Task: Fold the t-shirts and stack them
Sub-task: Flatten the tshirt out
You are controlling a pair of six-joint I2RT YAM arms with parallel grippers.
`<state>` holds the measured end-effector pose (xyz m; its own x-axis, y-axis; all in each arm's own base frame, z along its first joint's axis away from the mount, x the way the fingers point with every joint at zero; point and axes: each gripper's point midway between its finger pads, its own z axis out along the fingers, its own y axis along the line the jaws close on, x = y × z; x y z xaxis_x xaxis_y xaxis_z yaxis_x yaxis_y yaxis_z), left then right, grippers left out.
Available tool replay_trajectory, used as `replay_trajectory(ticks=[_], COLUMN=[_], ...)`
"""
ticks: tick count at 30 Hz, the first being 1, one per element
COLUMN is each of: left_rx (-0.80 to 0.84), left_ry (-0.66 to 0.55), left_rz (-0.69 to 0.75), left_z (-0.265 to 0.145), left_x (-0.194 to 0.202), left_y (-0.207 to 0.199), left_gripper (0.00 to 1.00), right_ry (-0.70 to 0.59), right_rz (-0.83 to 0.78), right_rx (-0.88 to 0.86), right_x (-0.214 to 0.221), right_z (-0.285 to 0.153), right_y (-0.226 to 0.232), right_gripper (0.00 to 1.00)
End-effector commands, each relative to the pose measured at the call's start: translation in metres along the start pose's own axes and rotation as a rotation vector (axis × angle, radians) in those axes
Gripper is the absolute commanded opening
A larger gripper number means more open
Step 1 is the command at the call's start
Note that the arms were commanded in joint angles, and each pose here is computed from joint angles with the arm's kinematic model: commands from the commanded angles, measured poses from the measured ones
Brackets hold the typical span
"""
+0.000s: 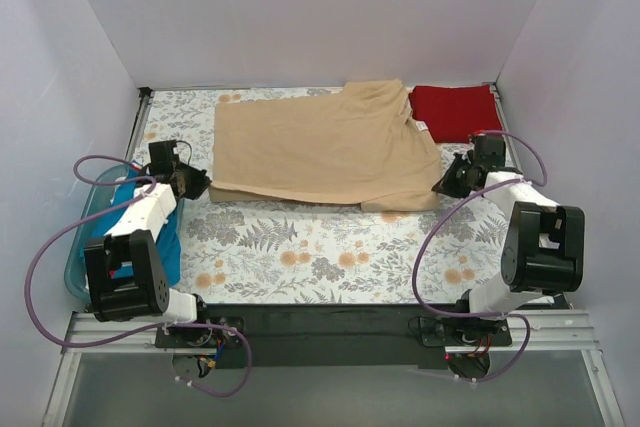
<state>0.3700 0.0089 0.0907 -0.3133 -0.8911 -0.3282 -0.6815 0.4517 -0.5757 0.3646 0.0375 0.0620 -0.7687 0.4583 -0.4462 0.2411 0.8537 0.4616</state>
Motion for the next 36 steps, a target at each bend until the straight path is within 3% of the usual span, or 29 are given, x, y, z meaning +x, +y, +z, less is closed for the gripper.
replay_trajectory(ticks=[1, 11, 20, 36], left_rx=[-0.027, -0.105, -0.112, -0.163], left_ry=[-0.032, -0.011, -0.083, -0.166], left_rz=[0.026, 0.060, 0.088, 0.069], left_z=[-0.019, -0.029, -0.060, -0.093], left_x=[-0.004, 0.009, -0.007, -0.013], left_y=[0.009, 0.038, 0.034, 0.059], left_gripper=[0.00, 0.00, 0.00, 0.00], right_ry=[0.009, 0.013, -0.062, 0.061], right_rz=[-0.006, 0.019, 0.019, 0.062], right_rx=[0.027, 0.060, 0.123, 0.111], right_x=[0.022, 0.072, 0.067, 0.120], right_z=[-0.015, -0.051, -0.085, -0.067], right_y=[-0.011, -0.028, -0.037, -0.053], right_gripper=[0.01, 0.01, 0.01, 0.01])
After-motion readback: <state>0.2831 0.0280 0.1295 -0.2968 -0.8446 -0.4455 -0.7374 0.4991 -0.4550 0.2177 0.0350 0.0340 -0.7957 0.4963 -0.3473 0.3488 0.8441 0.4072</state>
